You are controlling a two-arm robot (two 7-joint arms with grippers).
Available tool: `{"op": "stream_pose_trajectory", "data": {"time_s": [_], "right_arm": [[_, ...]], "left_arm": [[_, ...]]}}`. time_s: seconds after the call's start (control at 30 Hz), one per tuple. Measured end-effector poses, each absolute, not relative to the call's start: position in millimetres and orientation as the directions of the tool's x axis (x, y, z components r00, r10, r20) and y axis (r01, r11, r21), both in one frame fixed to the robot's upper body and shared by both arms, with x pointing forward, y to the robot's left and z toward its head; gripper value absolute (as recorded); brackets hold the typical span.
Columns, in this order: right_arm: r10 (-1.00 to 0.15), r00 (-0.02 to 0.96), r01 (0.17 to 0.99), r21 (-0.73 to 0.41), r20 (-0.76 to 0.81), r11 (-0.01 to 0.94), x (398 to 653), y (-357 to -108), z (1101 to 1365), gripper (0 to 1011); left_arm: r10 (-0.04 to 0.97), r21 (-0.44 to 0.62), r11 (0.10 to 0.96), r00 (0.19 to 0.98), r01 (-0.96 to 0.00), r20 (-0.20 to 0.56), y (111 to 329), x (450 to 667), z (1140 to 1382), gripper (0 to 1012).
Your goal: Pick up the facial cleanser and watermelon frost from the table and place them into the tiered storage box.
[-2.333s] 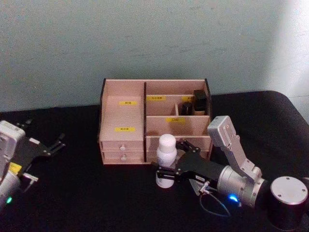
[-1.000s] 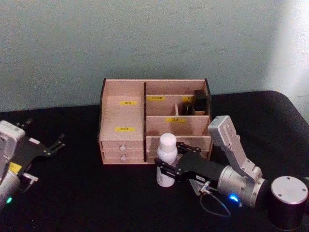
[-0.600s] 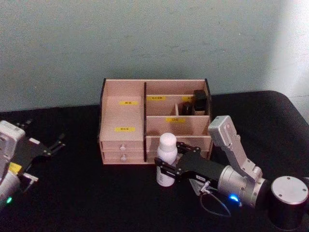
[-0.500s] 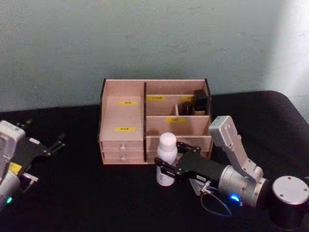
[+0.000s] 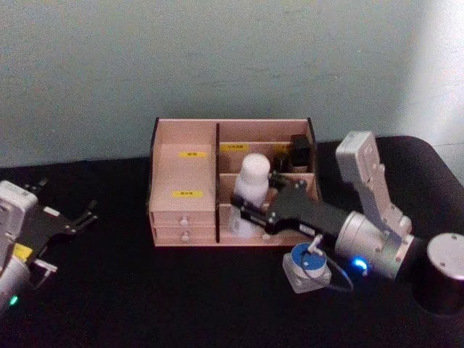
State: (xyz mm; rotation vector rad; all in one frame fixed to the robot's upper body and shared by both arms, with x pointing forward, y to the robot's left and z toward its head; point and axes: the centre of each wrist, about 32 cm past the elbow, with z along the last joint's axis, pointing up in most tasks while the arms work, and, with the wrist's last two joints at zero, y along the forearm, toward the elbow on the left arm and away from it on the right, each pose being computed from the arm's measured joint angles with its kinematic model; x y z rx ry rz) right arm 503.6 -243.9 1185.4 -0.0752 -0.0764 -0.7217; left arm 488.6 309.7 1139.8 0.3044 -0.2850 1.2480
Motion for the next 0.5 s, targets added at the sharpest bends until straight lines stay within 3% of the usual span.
{"op": "stream_pose_trajectory", "data": {"time_s": [0.5], "right_arm": [[-0.769,0.627,0.768,0.065,0.127,0.637,543.4,-232.0,1218.5,593]], "left_arm": [[0.880,0.070,0.287,0.292,-0.955,0.374,309.7,488.6,1139.8,1002]]}}
